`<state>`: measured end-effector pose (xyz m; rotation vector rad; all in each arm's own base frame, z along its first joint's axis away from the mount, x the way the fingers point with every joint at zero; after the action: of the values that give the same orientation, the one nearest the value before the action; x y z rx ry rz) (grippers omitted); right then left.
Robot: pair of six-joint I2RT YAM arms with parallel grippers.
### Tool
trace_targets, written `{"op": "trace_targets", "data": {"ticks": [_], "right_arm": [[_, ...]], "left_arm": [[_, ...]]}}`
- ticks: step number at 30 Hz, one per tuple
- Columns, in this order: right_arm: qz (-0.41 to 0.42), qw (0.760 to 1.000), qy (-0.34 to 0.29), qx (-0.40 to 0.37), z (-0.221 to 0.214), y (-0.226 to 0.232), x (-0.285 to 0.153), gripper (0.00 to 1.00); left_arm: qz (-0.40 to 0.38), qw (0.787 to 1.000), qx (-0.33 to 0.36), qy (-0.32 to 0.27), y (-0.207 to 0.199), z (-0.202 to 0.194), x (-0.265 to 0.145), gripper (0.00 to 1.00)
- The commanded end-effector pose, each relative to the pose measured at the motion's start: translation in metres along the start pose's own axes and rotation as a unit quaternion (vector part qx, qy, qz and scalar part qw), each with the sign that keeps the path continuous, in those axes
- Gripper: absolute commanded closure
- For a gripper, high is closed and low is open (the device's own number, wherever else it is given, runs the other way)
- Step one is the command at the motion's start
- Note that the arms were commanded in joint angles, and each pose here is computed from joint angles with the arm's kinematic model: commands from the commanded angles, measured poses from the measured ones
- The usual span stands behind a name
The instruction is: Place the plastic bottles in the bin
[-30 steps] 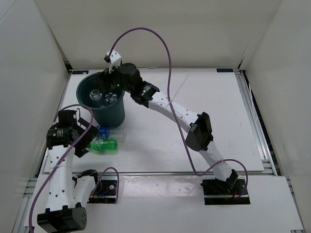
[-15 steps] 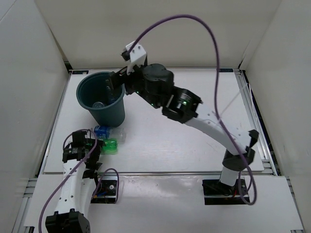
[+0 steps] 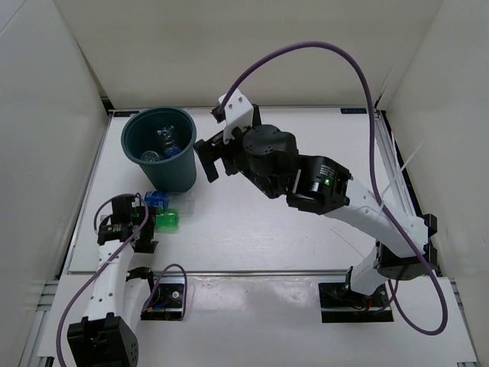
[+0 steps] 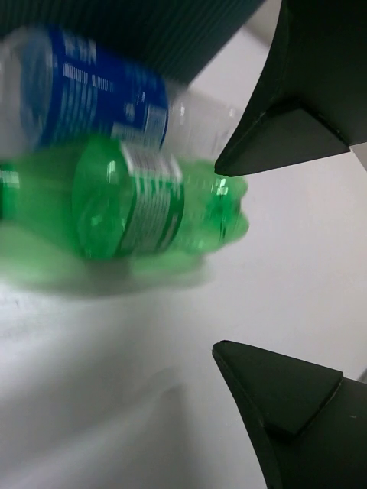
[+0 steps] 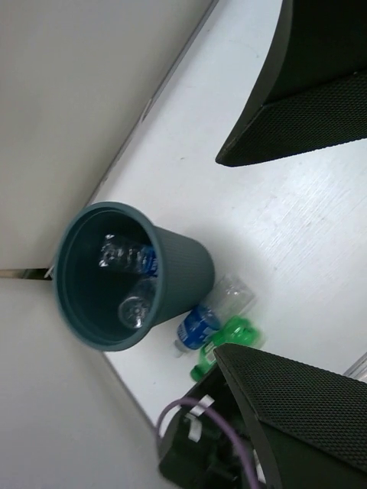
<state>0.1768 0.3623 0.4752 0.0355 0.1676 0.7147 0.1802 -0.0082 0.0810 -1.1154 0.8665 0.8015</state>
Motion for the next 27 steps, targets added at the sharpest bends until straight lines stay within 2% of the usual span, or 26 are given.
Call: {"op": "trace_targets", "data": {"ticks": [1, 6, 12, 19, 22, 27], "right_arm": [[-0.02, 1.0, -0.012, 0.013, 0.009, -0.014, -0.016, 0.0], [-0.01, 1.0, -0.017, 0.003, 0.015, -0.009, -0.013, 0.0], [-0.009, 0.999, -0.024, -0.023, 0.023, -0.007, -0.008, 0.0], [-0.027, 0.999, -0.02, -0.032, 0.018, -0.018, -0.015, 0.0], [-0.034, 0.998, -0.02, -0.038, 0.018, -0.02, -0.015, 0.0], [-0.044, 0.998, -0.013, -0.053, 0.012, -0.022, -0.01, 0.0]], "left_arm": [[-0.048, 0.997, -0.024, -0.047, -0.026, 0.02, -0.019, 0.0], [-0.06, 0.996, -0.035, -0.062, -0.033, 0.026, -0.015, 0.0], [-0.016, 0.999, -0.024, -0.032, -0.03, 0.02, 0.012, 0.0], [-0.028, 0.999, -0.01, -0.038, -0.049, 0.027, 0.024, 0.0], [-0.026, 0.999, -0.013, -0.018, -0.046, 0.022, 0.033, 0.0], [-0.013, 1.0, -0.01, -0.001, -0.022, 0.01, 0.043, 0.19]]}}
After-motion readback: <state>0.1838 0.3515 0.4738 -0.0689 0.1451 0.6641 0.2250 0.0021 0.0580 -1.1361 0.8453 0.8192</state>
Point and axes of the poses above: each gripper's point midway between its finger pads, its own x axis out along the fingers, its own y axis along the line the jaws close on, z = x × y, the point moved 3 cm from there along -x, back along the fingers, and after that the axes turned 9 degrees about x, right-handed, at the moved point
